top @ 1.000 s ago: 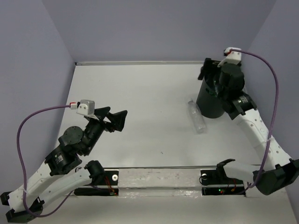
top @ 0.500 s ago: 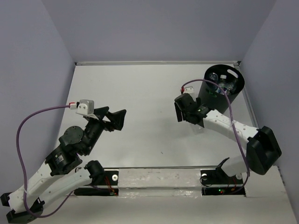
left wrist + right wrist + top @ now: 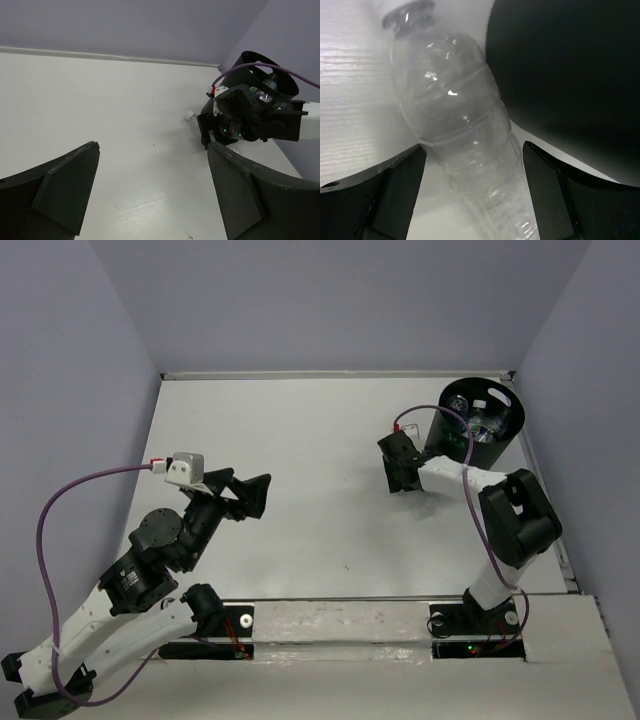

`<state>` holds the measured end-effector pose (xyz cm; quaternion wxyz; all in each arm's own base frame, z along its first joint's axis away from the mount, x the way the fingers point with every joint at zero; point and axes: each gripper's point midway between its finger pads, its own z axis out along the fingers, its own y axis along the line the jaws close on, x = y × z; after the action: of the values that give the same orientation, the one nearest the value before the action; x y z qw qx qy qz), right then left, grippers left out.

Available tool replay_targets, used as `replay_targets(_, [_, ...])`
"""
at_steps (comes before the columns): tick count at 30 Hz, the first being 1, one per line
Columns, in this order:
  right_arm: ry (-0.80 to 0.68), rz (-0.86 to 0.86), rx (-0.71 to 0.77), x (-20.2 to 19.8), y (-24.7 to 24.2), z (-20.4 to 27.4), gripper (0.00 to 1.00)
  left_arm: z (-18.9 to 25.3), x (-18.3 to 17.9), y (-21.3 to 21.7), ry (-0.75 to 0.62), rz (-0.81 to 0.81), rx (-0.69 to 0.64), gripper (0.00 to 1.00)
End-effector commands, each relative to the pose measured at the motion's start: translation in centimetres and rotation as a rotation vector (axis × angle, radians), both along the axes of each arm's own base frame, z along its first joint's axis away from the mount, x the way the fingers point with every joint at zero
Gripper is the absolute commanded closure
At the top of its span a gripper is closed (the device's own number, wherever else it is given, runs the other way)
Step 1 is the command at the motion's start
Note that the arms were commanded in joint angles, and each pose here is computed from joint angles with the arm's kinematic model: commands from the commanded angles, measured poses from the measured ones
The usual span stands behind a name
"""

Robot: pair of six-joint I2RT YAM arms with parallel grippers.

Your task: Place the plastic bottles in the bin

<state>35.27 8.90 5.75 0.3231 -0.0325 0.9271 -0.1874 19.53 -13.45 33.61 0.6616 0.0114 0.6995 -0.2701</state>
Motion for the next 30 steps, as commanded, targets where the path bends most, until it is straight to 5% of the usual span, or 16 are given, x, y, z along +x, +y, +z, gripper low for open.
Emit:
replay_targets(1, [-0.027,0.098,0.108,2.5,3.8,-1.6,0.18,0.2,0.5,0.1,-0.017,0.020,0.008,0.01])
replay_targets(3, [-0.037,0.142,0.088,2.4,5.2,-1.6,0.21,0.1,0.5,0.1,-0.017,0.020,0.010,0.01])
replay_targets(7, [-0.127,0.226,0.165,2.4,9.4,2.0,0.57,-0.2,0.8,-0.1,-0.010,0.018,0.020,0.01])
replay_targets(12, [-0.332,0.282,0.310,3.1,11.7,11.9,0.59,-0.4,1.0,-0.3,-0.004,0.018,0.027,0.01])
replay_targets(14, [-0.508,0.298,0.367,3.0,11.1,19.5,0.59,-0.5,1.0,-0.3,-0.003,0.019,0.027,0.01])
replay_targets(20, [-0.964,0.138,0.267,2.1,2.1,35.9,0.60,-0.3,1.0,-0.4,-0.007,0.010,0.023,0.01])
replay_targets(25, [-1.097,-0.087,0.233,4.8,-8.4,36.1,0.61,0.1,0.8,-0.2,-0.019,0.003,0.009,0.01])
replay_targets(30, [-1.092,-0.153,0.191,7.1,-12.4,33.4,0.61,0.2,0.6,-0.5,-0.024,-0.014,0.004,0.01])
